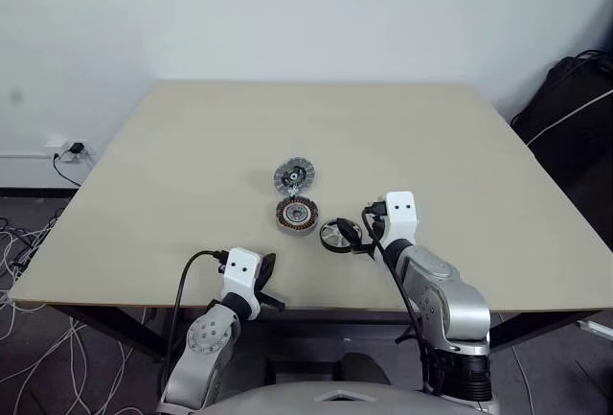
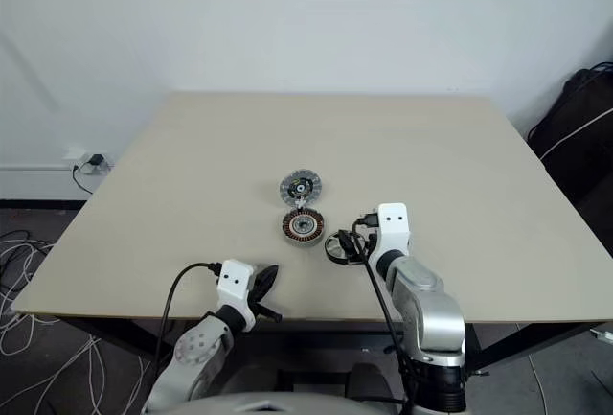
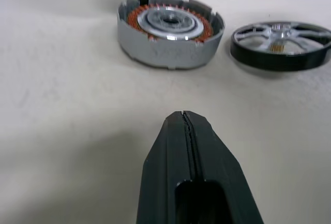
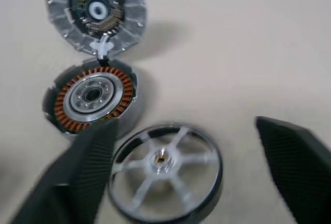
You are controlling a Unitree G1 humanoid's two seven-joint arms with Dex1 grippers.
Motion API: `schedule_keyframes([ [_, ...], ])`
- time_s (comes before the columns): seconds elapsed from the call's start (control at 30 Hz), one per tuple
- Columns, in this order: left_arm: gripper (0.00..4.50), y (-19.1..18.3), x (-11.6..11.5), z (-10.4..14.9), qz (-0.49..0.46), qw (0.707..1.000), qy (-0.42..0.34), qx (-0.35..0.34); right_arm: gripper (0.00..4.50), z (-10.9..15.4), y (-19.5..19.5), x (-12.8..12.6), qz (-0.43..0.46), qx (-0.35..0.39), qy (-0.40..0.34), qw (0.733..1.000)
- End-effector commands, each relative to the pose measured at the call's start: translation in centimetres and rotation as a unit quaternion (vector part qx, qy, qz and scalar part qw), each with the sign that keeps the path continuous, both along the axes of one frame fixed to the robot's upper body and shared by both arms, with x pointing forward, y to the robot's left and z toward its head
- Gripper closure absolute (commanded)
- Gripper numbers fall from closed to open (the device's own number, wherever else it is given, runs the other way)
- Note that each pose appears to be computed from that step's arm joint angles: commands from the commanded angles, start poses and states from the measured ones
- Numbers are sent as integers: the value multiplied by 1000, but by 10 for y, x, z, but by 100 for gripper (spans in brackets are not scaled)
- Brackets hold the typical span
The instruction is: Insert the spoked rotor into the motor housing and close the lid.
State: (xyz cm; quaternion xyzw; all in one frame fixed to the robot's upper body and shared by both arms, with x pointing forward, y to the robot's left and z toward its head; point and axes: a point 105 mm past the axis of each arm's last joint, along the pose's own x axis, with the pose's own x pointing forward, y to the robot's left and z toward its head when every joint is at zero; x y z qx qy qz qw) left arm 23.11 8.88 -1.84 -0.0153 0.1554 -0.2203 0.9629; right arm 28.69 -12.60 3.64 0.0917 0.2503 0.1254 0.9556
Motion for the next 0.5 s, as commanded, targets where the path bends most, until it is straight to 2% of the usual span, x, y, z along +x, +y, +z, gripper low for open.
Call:
schedule_keyframes([
  [0.03, 450, 1, 7, 19, -5, 999, -39, 0, 3, 8, -9, 0, -52, 52, 10, 997],
  [0.23, 450, 3, 5, 16, -7, 999, -34, 3, 3, -2, -20, 0, -122, 108, 54, 985],
  [0.5, 450, 4, 3, 12, -4, 1000, -25, 3, 3, -5, 2, -6, -88, 200, 113, 969],
])
